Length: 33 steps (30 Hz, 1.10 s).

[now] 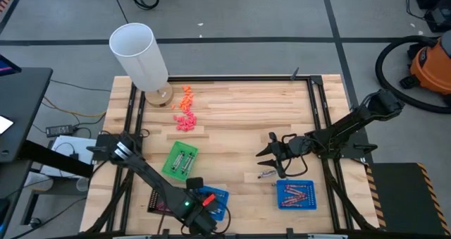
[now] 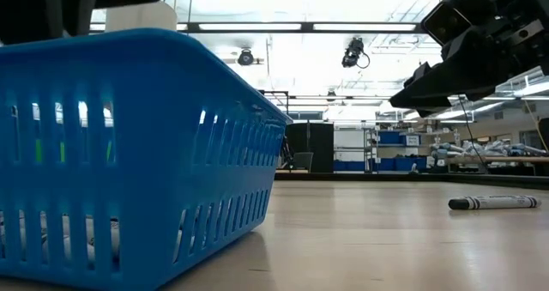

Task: Sort crayons
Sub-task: Put the white crayon into the left blue basket

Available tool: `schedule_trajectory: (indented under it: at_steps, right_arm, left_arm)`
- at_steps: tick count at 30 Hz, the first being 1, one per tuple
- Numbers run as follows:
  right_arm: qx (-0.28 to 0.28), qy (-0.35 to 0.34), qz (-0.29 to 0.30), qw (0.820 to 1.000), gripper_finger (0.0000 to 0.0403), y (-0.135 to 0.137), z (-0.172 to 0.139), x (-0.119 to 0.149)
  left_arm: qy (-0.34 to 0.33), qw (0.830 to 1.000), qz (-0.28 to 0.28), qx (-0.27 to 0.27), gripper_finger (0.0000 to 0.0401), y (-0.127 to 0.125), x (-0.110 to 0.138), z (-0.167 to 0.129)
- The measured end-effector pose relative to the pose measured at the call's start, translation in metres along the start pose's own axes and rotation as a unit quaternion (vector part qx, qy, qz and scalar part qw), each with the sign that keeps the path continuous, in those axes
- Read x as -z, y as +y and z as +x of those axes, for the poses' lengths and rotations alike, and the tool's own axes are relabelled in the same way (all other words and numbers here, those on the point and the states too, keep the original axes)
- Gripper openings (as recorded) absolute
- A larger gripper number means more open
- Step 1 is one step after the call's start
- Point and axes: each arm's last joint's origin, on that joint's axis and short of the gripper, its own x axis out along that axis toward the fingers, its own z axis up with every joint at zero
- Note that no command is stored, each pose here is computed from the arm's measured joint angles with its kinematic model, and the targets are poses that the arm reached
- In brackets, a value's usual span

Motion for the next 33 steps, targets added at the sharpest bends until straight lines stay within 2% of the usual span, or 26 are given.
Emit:
schedule_trajectory:
  at_steps: [4, 11, 14, 18, 25, 28, 33]
  right_arm:
    - [0.0, 0.0, 0.0, 1.0, 0.016, 0.0, 0.0, 0.0]
    - [0.0, 0.001, 0.0, 1.0, 0.016, 0.0, 0.0, 0.0]
    - [0.0, 0.001, 0.0, 1.0, 0.0159, 0.0, 0.0, 0.0]
    - [0.0, 0.0, 0.0, 1.0, 0.0159, 0.0, 0.0, 0.0]
    - [0.001, 0.003, -0.01, 1.0, 0.0159, 0.0, 0.0, 0.001]
    - [0.011, 0.002, -0.016, 1.0, 0.0159, -0.001, 0.0, 0.001]
    - [0.054, 0.012, -0.014, 0.998, 0.0159, -0.004, 0.0, 0.004]
  left_arm:
    - [0.007, 1.0, 0.008, -0.007, 0.0062, -0.001, 0.0, 0.007]
    - [0.035, 0.999, 0.006, -0.029, 0.0154, 0.006, 0.002, 0.008]
    - [0.047, 0.999, -0.016, -0.006, 0.0181, 0.012, -0.003, 0.005]
    - [0.026, 0.998, -0.051, 0.015, 0.0184, 0.023, -0.02, -0.009]
    - [-0.015, 0.999, -0.03, 0.035, 0.0179, 0.028, -0.037, -0.016]
    - [-0.057, 0.998, -0.026, 0.011, 0.0178, 0.034, -0.047, -0.015]
    - [-0.122, 0.99, -0.064, -0.028, 0.0178, 0.049, -0.066, -0.009]
